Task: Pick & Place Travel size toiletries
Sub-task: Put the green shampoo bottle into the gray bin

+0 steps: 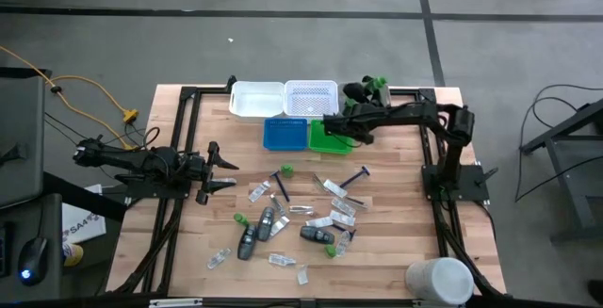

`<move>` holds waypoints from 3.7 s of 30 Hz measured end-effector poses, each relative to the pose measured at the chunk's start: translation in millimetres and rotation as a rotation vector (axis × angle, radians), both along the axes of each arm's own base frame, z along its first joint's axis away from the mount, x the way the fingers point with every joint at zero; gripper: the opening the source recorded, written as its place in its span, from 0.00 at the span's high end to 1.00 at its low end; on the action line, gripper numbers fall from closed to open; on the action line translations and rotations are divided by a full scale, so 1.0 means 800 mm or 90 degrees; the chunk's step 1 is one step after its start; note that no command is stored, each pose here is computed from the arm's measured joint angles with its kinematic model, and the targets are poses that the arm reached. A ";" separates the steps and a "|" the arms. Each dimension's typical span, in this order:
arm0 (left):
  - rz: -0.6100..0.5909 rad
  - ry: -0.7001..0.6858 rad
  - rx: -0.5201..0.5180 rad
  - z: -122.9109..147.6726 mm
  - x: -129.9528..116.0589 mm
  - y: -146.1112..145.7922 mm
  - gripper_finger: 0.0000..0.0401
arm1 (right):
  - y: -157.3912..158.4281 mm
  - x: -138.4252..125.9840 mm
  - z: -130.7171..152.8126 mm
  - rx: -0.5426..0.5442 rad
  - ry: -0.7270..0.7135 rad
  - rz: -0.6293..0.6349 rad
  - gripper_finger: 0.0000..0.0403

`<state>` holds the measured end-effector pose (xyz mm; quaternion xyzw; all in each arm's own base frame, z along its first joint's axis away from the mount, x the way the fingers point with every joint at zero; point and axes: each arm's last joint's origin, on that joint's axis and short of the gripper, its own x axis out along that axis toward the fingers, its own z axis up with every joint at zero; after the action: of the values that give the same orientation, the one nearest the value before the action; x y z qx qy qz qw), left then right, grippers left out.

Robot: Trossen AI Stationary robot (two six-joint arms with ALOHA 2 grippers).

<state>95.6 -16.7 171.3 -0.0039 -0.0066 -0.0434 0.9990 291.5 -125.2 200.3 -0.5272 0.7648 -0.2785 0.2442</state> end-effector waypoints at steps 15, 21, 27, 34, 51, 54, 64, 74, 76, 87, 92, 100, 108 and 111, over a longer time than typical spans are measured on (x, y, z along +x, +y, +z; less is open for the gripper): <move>0.000 0.000 0.000 0.000 0.000 0.000 0.45 | 0.006 -0.025 0.004 0.040 -0.203 -0.105 0.71; 0.000 0.000 0.000 0.000 0.000 0.000 0.45 | 0.004 -0.045 0.024 0.067 -0.457 -0.272 0.71; 0.000 0.000 0.000 0.000 0.000 0.000 0.45 | -0.013 -0.070 0.058 0.130 -0.698 -0.423 0.71; 0.000 0.000 0.000 0.000 0.000 0.000 0.45 | -0.062 -0.079 0.083 0.322 -1.015 -0.530 0.70; 0.000 0.000 0.000 0.000 0.000 0.000 0.45 | -0.121 -0.113 0.080 0.505 -1.162 -0.648 0.70; 0.000 0.000 0.000 0.000 0.000 0.000 0.45 | -0.115 -0.110 0.086 0.519 -1.161 -0.616 0.70; 0.000 0.000 0.000 0.000 0.000 0.000 0.45 | -0.063 -0.113 0.142 0.502 -1.206 -0.451 0.70; 0.000 0.000 0.000 0.000 0.000 0.000 0.45 | 0.049 -0.112 0.119 0.509 -1.290 -0.290 0.70; 0.000 0.000 0.000 0.000 0.000 0.000 0.45 | 0.071 -0.114 0.103 0.529 -1.337 -0.248 0.70; 0.000 0.000 0.000 0.000 0.000 0.000 0.45 | 0.147 -0.106 0.035 0.565 -1.568 0.037 0.70; 0.012 -0.008 -0.002 0.002 0.000 0.001 0.45 | 0.168 -0.125 -0.005 0.517 -1.621 0.087 0.71; 0.055 -0.032 -0.009 0.006 0.000 0.003 0.45 | 0.186 -0.162 -0.037 0.487 -1.708 0.135 0.71; 0.190 -0.077 -0.047 0.015 -0.002 0.011 0.45 | 0.189 -0.163 -0.035 0.476 -1.690 0.159 0.71; 0.247 -0.080 -0.056 0.015 -0.003 0.014 0.45 | 0.189 -0.163 -0.035 0.474 -1.683 0.165 0.71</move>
<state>93.5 -5.3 183.7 -0.0431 -0.0715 0.1503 0.9851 160.7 25.9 172.0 0.1558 -0.0592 -0.3239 0.9313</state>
